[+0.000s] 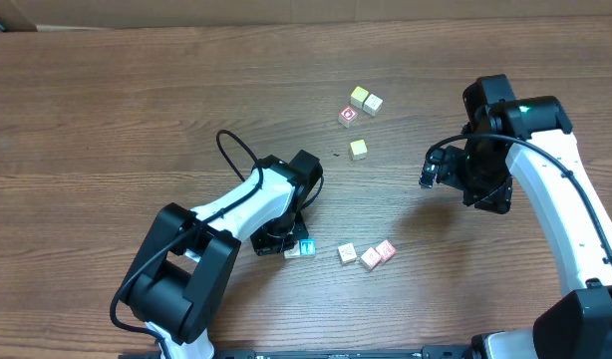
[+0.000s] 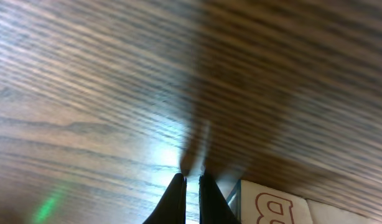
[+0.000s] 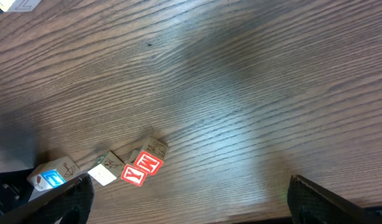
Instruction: Flip 5 blocks
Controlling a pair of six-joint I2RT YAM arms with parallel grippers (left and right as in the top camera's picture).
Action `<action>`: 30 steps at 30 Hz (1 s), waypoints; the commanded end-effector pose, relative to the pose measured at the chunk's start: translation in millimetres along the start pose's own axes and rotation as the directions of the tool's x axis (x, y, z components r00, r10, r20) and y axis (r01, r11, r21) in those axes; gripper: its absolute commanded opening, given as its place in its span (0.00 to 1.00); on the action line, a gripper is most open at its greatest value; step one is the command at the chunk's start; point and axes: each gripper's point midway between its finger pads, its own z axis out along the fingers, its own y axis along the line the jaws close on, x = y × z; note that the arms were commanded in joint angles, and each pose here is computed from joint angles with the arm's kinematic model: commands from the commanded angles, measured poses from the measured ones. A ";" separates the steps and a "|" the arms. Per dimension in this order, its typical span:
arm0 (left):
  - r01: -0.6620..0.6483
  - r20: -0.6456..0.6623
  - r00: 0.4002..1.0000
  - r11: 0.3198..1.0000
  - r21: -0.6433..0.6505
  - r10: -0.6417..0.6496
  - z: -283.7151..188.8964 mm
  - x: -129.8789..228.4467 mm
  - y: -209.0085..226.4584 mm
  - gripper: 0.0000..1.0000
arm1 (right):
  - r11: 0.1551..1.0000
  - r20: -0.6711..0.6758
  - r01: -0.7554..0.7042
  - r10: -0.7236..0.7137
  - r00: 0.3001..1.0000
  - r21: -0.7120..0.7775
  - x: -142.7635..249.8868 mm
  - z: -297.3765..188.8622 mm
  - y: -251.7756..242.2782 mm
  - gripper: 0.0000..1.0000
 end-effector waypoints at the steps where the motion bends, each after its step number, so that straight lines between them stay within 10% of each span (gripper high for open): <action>1: -0.052 -0.017 0.998 0.997 0.048 0.053 4.9 2.6 -13.7 0.04 | 1.000 0.037 0.010 -0.009 0.999 -0.025 -2.4 -12.1 4.3 1.00; 30: -0.055 0.035 0.998 0.996 0.076 0.052 -2.5 -15.2 -19.7 0.05 | 1.000 0.033 0.010 -0.009 0.999 -0.023 -1.4 -12.0 3.8 1.00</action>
